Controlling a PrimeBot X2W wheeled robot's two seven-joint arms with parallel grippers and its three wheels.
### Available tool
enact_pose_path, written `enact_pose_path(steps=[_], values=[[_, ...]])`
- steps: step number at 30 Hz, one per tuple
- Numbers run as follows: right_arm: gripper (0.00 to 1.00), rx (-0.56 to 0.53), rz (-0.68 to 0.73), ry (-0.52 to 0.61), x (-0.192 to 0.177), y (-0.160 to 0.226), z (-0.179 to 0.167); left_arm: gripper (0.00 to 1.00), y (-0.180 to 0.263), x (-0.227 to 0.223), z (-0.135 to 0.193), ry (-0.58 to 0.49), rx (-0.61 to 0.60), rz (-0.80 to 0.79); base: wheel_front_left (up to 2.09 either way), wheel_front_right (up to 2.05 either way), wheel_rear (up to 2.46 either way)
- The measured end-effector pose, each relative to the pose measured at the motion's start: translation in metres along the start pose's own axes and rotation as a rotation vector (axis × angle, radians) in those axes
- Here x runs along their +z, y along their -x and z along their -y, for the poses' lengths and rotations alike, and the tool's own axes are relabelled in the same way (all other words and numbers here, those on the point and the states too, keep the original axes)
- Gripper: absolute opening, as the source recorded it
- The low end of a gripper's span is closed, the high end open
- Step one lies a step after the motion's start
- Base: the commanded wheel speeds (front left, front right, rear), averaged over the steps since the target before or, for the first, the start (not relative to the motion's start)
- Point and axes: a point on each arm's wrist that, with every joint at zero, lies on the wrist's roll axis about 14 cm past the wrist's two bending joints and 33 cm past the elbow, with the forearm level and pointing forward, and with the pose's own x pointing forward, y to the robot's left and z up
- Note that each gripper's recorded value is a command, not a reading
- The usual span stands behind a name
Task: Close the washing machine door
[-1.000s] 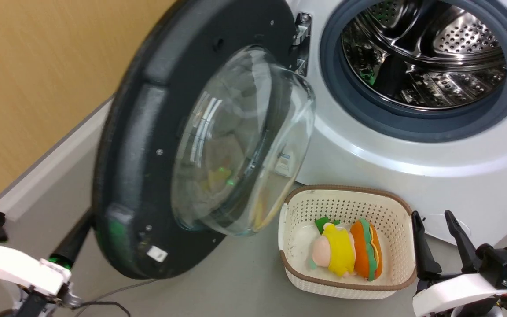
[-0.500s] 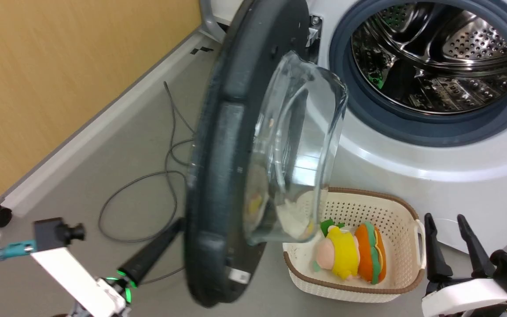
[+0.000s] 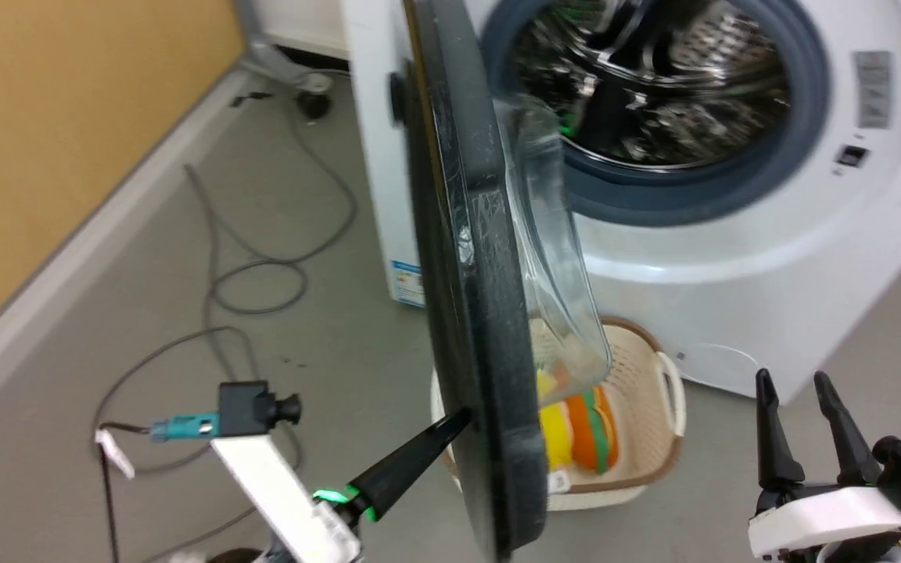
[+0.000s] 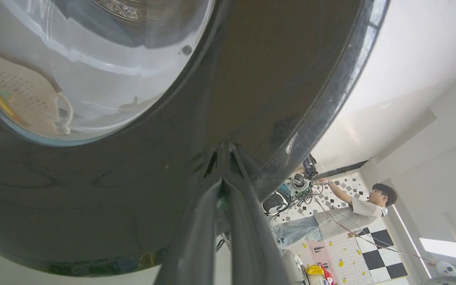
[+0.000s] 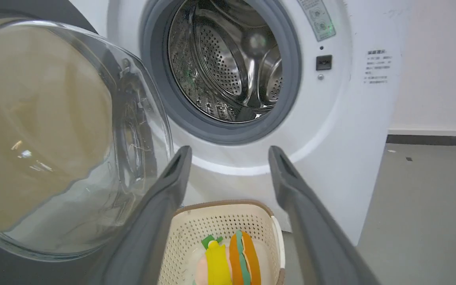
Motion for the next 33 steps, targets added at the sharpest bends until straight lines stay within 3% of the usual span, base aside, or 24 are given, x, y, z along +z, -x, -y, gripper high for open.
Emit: enact_pose_path(steps=[19, 28, 33], values=[[1.0, -0.279, 0.038, 0.046, 0.018, 0.047, 0.093, 0.0, -0.144, -0.056, -0.026, -0.052, -0.012, -0.087, 0.0, 0.0, 0.0], [1.0, -0.321, 0.041, 0.063, 0.023, 0.062, 0.104, 0.0, -0.152, -0.087, -0.04, -0.099, 0.01, -0.161, 0.0, 0.0, 0.0], [1.0, -0.314, 0.07, 0.064, 0.033, 0.064, 0.1, 0.0, -0.143, -0.073, -0.041, -0.106, 0.021, -0.09, 0.0, 0.0, 0.0]])
